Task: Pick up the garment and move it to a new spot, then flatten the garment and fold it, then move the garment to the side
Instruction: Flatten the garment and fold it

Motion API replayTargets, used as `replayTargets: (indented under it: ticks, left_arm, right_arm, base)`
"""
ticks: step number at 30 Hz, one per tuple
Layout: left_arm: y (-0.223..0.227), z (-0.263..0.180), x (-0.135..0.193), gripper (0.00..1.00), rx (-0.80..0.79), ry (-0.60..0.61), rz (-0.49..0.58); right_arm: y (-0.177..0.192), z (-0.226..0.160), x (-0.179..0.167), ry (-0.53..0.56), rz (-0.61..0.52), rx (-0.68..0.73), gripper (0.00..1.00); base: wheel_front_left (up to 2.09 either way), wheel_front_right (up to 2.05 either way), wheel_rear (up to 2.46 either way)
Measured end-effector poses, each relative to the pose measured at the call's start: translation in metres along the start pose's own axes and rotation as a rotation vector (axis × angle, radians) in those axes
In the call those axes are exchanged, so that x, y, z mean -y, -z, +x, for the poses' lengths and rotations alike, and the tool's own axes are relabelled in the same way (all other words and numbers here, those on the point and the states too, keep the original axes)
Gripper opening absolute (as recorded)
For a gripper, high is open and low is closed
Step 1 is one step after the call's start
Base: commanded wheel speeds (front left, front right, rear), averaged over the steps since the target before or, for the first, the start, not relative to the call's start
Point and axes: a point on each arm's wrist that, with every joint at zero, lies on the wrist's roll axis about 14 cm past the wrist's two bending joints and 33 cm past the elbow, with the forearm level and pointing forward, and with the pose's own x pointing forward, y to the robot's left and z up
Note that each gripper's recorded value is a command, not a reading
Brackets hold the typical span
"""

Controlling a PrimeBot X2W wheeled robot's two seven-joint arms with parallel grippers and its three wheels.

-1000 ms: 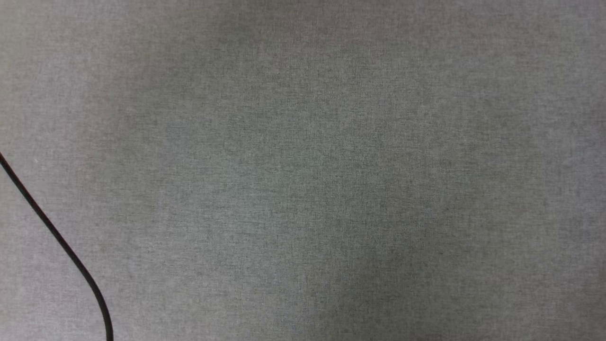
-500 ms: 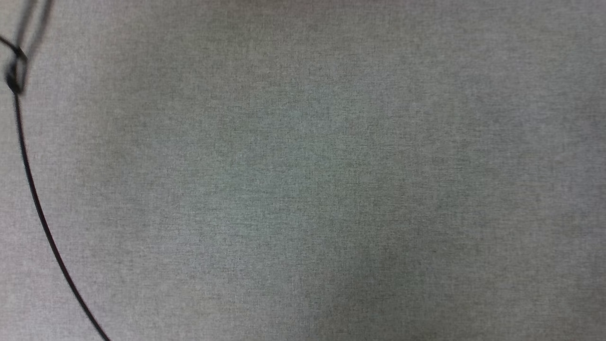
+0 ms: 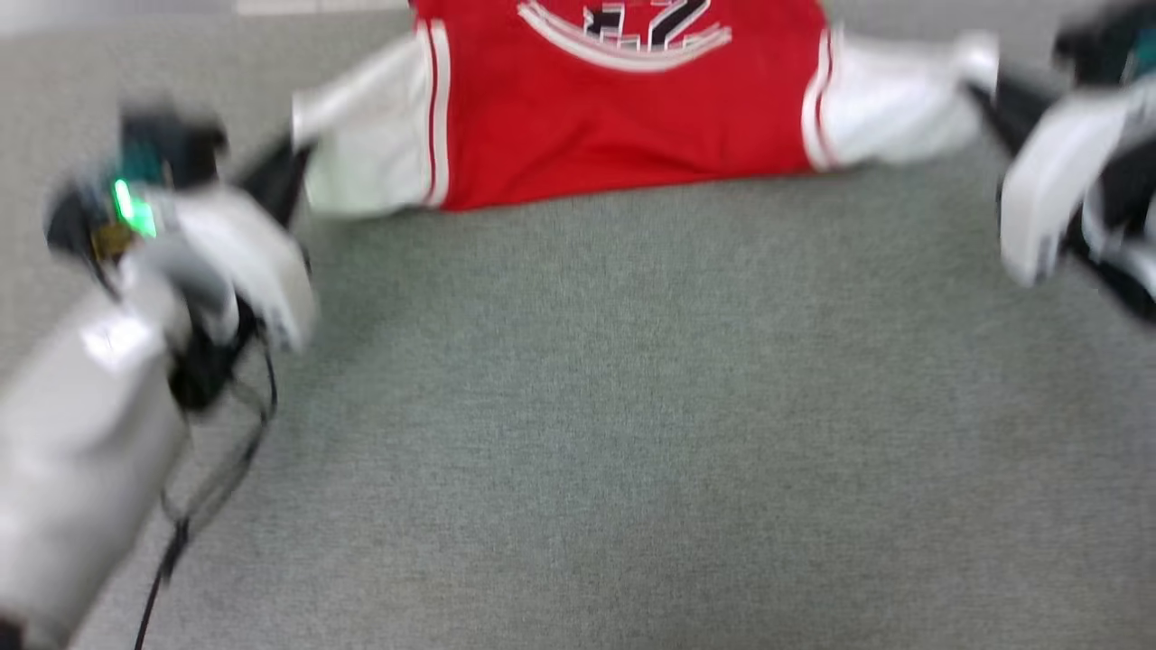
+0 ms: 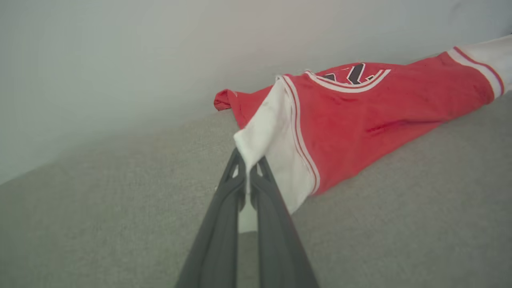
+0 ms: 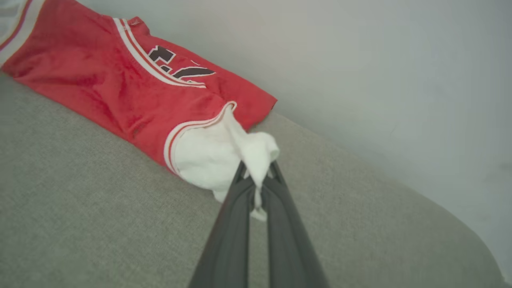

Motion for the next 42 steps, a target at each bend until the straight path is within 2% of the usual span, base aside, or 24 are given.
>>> replayTargets:
  ticks: [10, 20, 28, 33, 34, 35, 39, 42]
  left_arm:
    - [0.076, -0.114, 0.024, 0.00, -0.163, -0.062, -0.128]
    - [0.123, -0.210, 0.037, 0.00, -0.291, -0.164, -0.257]
    - [0.154, -0.262, 0.058, 0.00, -0.393, -0.193, -0.313]
    - [0.155, -0.266, 0.062, 0.00, -0.395, -0.202, -0.322]
    - [0.153, -0.263, 0.063, 0.00, -0.389, -0.197, -0.310]
    - [0.148, -0.257, 0.063, 0.00, -0.372, -0.192, -0.297]
    - [0.135, -0.241, 0.064, 0.00, -0.327, -0.177, -0.274]
    - [0.126, -0.232, 0.061, 0.00, -0.296, -0.181, -0.254]
  right_arm:
    - [0.086, -0.098, -0.031, -0.015, 0.106, -0.142, 0.00]
    - [0.144, -0.183, -0.054, 0.013, 0.178, -0.238, 0.00]
    - [0.192, -0.235, -0.088, -0.008, 0.268, -0.388, 0.00]
    - [0.204, -0.247, -0.096, -0.020, 0.298, -0.463, 0.00]
    - [0.202, -0.245, -0.096, -0.026, 0.298, -0.481, 0.34]
    - [0.192, -0.237, -0.093, -0.030, 0.285, -0.466, 1.00]
    - [0.162, -0.219, -0.082, -0.043, 0.243, -0.439, 1.00]
    - [0.121, -0.201, -0.059, -0.039, 0.186, -0.373, 1.00]
  base:
    - [0.00, 0.00, 0.00]
    - [0.00, 0.00, 0.00]
    - [0.00, 0.00, 0.00]
    - [0.00, 0.00, 0.00]
    - [0.00, 0.00, 0.00]
    - [0.00, 0.00, 0.00]
    - [0.00, 0.00, 0.00]
    - [0.00, 0.00, 0.00]
